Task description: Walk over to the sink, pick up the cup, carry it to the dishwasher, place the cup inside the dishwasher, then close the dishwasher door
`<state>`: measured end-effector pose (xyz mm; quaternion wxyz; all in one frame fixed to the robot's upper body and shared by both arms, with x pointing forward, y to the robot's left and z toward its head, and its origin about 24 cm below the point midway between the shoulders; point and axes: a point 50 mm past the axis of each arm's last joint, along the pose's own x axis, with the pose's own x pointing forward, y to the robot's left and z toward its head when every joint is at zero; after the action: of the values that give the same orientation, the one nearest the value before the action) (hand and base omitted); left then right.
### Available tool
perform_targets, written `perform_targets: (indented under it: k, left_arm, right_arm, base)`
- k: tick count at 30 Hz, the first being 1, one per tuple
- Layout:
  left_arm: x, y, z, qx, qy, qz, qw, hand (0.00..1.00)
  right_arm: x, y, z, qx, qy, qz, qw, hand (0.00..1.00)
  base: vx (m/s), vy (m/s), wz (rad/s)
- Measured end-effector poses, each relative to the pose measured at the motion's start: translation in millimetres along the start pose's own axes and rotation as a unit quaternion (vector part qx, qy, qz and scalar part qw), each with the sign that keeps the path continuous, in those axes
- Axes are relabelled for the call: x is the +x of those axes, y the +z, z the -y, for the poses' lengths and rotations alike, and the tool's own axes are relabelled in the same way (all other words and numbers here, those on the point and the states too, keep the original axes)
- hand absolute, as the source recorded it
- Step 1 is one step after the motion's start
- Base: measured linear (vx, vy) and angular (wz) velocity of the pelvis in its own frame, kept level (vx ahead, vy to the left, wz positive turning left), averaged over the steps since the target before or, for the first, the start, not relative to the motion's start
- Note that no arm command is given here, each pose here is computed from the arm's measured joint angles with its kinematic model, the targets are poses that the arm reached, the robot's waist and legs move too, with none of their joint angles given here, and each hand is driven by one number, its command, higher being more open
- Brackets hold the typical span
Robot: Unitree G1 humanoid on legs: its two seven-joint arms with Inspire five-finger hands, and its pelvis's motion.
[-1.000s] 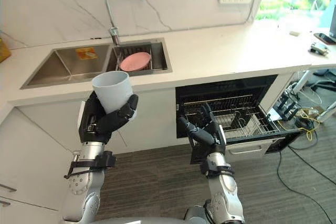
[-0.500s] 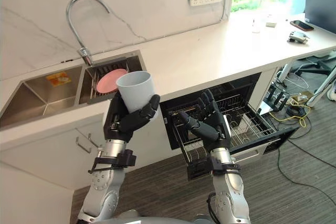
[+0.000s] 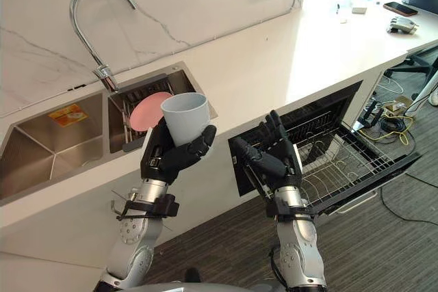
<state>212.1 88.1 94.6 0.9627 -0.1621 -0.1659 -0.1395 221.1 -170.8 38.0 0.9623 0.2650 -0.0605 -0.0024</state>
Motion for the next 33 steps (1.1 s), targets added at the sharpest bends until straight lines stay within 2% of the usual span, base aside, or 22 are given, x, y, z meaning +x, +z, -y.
perform_targets:
  k: [3, 10, 17, 26, 33]
  left_arm:
    - [7.0, 5.7, 5.3, 0.005, -0.012, 0.013, 1.000, 0.00]
    - [13.8, 27.8, -29.0, 0.044, 0.068, 0.058, 0.995, 0.00]
    - [13.7, 21.4, -26.0, 0.031, 0.071, 0.049, 0.996, 0.00]
    - [-2.4, 5.4, -35.1, 0.039, 0.093, 0.010, 0.995, 0.00]
    - [-8.0, -2.7, -31.4, 0.034, 0.097, -0.005, 0.995, 0.00]
  right_arm:
    - [-1.8, -3.8, 3.0, -0.001, -0.029, -0.003, 1.000, 1.00]
    - [-7.5, -1.9, 11.2, -0.019, -0.038, -0.003, 0.999, 1.00]
    - [-12.4, 5.6, 22.9, -0.033, -0.050, 0.012, 0.998, 1.00]
    - [-6.5, 3.6, 12.6, -0.025, -0.021, 0.011, 0.999, 1.00]
    - [-3.9, 6.4, 10.1, -0.031, -0.003, 0.017, 0.999, 1.00]
  base:
    - [-0.02, 0.104, -0.40]
    - [-0.04, -0.003, -0.40]
    - [0.03, -0.037, 0.10]
    - [0.01, -0.009, -0.02]
    - [0.01, -0.029, -0.29]
